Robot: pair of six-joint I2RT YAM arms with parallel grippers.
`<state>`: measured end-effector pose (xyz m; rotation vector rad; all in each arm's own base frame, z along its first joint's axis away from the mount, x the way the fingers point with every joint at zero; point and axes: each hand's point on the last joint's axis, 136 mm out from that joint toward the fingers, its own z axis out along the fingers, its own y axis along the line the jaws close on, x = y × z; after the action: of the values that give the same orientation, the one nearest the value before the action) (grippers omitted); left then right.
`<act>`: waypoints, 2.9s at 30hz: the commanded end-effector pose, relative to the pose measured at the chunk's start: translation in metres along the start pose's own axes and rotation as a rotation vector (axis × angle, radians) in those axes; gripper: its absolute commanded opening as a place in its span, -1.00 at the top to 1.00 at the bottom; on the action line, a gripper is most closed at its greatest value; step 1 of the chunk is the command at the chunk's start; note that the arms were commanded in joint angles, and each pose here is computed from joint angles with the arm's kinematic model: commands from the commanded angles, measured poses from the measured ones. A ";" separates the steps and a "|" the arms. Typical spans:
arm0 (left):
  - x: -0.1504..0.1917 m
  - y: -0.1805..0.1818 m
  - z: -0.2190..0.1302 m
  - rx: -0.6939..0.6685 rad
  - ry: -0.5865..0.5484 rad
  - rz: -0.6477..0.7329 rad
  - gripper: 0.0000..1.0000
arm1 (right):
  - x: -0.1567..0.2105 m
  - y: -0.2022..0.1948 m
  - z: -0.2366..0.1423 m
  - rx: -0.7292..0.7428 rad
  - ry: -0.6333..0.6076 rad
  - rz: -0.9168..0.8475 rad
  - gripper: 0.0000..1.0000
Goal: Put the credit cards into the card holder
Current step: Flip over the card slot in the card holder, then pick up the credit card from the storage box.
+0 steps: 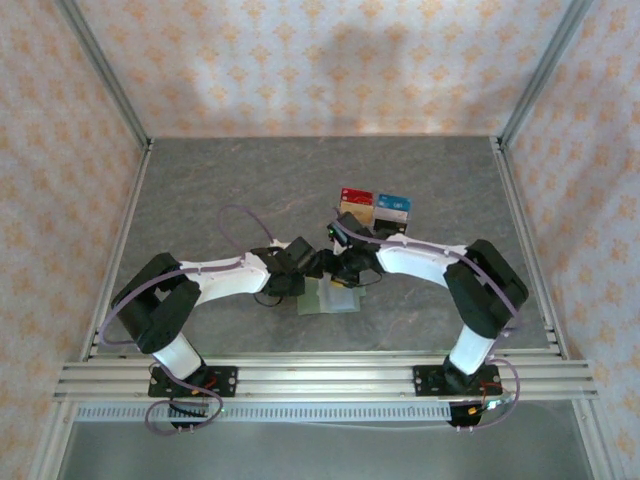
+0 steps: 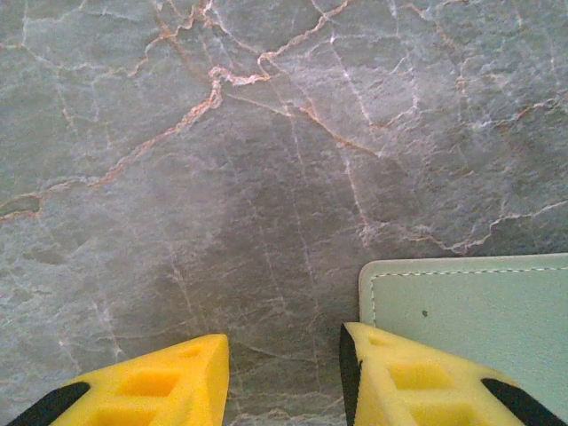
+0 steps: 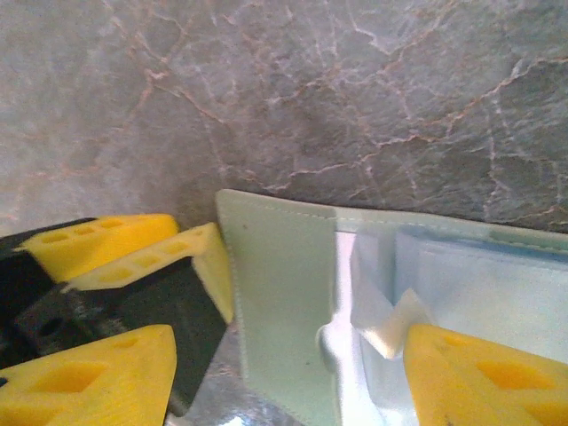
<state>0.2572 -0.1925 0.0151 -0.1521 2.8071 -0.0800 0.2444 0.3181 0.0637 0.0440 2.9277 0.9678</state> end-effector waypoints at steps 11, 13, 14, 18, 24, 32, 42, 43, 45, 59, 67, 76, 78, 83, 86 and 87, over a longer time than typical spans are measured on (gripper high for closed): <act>0.021 -0.006 0.009 0.032 0.064 0.004 0.24 | 0.007 0.026 -0.002 -0.182 0.038 0.066 -0.42; 0.021 -0.006 0.007 0.032 0.065 0.005 0.24 | 0.005 0.031 -0.002 -0.210 0.032 0.073 -0.42; 0.021 -0.006 0.006 0.036 0.064 0.004 0.24 | 0.003 0.034 -0.002 -0.219 0.028 0.074 -0.43; 0.019 -0.008 0.003 0.043 0.060 0.000 0.22 | -0.001 0.049 -0.001 -0.281 0.037 0.093 -0.43; 0.020 -0.006 0.001 0.046 0.055 -0.016 0.14 | -0.007 0.060 0.000 -0.338 0.040 0.123 -0.45; 0.014 0.001 -0.020 0.044 0.020 -0.036 0.04 | -0.019 0.070 0.002 -0.362 0.008 0.149 -0.45; 0.019 0.016 -0.040 0.051 0.002 -0.058 -0.09 | -0.030 0.076 0.006 -0.350 -0.003 0.146 -0.50; 0.020 0.018 -0.043 0.051 -0.003 -0.060 -0.12 | -0.031 0.077 0.005 -0.349 -0.004 0.143 -0.50; 0.020 0.022 -0.049 0.049 -0.011 -0.063 -0.15 | -0.031 0.080 0.001 -0.338 -0.009 0.119 -0.50; 0.013 0.002 -0.068 0.099 -0.026 0.074 -0.30 | -0.032 0.009 -0.051 0.031 -0.155 0.050 -0.04; 0.000 -0.020 -0.047 0.058 -0.007 0.132 -0.25 | 0.001 -0.045 -0.035 0.138 -0.102 0.103 0.57; 0.007 -0.014 -0.018 -0.022 0.032 0.163 -0.16 | 0.018 -0.093 -0.030 0.283 -0.092 0.120 0.63; 0.011 -0.010 -0.012 -0.037 0.044 0.164 -0.14 | 0.018 -0.098 -0.027 0.305 -0.093 0.120 0.64; 0.023 -0.001 -0.005 -0.050 0.065 0.156 -0.08 | 0.011 -0.104 -0.022 0.336 -0.108 0.118 0.65; 0.026 0.002 -0.004 -0.044 0.064 0.145 -0.05 | 0.006 -0.105 -0.026 0.349 -0.143 0.120 0.65; 0.027 0.002 -0.004 -0.036 0.063 0.141 -0.05 | 0.004 -0.104 -0.028 0.345 -0.156 0.122 0.65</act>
<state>0.2403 -0.2076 0.0186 0.0395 2.8629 -0.0703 0.2276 0.2290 0.0226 0.2862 2.9823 0.5265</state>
